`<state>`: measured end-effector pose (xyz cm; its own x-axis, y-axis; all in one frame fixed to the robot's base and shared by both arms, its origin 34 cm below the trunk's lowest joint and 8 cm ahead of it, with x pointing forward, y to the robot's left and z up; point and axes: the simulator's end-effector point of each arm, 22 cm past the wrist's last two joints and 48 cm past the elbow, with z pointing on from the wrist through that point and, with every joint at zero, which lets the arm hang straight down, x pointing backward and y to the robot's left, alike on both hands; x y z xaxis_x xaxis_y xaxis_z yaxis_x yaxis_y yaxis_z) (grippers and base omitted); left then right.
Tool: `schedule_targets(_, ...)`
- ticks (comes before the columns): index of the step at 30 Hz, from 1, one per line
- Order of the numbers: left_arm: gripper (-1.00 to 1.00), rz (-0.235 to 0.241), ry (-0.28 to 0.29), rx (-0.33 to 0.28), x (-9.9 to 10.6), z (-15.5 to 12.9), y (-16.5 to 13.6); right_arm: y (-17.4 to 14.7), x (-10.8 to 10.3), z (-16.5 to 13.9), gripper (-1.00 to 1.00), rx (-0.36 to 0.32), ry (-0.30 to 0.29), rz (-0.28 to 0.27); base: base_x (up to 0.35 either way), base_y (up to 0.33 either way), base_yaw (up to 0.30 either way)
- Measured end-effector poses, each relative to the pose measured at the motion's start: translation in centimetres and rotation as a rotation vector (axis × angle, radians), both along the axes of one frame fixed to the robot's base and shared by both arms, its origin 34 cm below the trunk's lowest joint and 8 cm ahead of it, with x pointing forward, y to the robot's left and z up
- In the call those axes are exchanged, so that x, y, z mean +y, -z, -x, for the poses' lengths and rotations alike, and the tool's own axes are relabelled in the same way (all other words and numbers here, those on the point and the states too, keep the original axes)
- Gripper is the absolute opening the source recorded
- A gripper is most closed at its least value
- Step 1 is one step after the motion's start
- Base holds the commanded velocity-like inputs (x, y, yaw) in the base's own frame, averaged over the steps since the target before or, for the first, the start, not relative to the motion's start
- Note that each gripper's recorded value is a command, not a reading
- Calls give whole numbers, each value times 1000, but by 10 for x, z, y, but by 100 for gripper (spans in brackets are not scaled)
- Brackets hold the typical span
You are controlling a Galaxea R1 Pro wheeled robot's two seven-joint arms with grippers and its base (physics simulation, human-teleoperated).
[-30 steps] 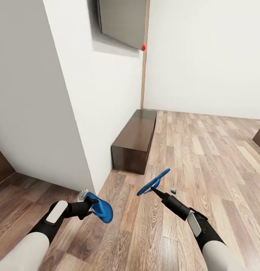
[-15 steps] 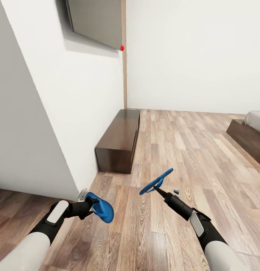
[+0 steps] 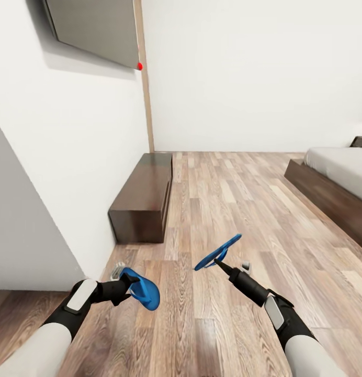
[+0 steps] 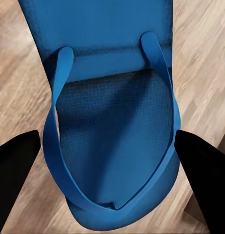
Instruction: In the bedroom, move the book from the bed onto either nightstand, and place the two sandals side by side next to the bed.
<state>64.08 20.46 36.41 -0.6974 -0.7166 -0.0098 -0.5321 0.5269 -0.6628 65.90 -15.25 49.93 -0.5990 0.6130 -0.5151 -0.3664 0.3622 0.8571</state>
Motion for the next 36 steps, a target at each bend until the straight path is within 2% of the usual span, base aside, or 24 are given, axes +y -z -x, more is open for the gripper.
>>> schedule_targets(31, -100, 2, 2, 0, -3, 0, 0, -1, 0, 0, -100, -2, 1, -4, 0, -4, -288)
schedule_targets(36, -100, 11, 11, -1, -12, 1, -1, -1, 0, 0, -100, -3, 1, -5, 0, -89, -288)
